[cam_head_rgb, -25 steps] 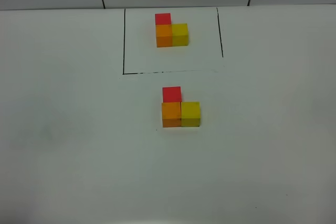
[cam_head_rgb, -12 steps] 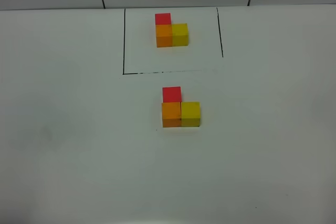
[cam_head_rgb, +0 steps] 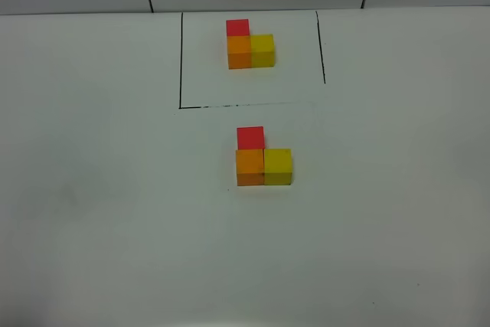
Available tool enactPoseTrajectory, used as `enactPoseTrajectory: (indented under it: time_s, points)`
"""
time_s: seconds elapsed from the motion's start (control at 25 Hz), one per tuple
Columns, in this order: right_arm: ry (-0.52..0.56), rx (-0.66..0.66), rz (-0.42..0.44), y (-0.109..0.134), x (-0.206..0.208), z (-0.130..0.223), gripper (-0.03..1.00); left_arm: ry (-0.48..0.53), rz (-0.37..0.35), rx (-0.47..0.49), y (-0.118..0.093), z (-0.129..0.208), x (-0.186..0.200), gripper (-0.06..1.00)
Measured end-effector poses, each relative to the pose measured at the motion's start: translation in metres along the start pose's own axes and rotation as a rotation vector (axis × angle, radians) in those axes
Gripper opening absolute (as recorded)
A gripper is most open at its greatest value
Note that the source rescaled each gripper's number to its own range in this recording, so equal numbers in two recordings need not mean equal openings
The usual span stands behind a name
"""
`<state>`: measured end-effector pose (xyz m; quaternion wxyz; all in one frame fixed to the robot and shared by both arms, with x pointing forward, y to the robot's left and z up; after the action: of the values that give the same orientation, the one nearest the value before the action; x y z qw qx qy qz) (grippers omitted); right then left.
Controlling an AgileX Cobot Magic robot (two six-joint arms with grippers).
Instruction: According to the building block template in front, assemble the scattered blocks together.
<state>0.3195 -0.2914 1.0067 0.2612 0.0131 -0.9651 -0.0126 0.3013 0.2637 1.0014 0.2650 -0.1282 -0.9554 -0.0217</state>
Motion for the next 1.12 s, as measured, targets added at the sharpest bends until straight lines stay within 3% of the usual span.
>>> enactPoseTrajectory:
  time_s: [1.12]
  points:
    - [0.0, 0.009, -0.019, 0.0018, 0.0001, 0.0, 0.74, 0.0, 0.0, 0.0, 0.0, 0.0, 0.0, 0.81]
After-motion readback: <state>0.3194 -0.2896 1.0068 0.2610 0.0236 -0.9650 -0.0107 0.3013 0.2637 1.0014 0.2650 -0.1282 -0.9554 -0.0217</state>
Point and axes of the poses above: a point on each arm's last joint axis where the gripper is mounted, x pointing back along that axis away from the gripper, y along the wrist's bending axis when the last joint is at zero, z = x × y, the point moved 9 cm from there along -x, pointing out along that axis toward the gripper
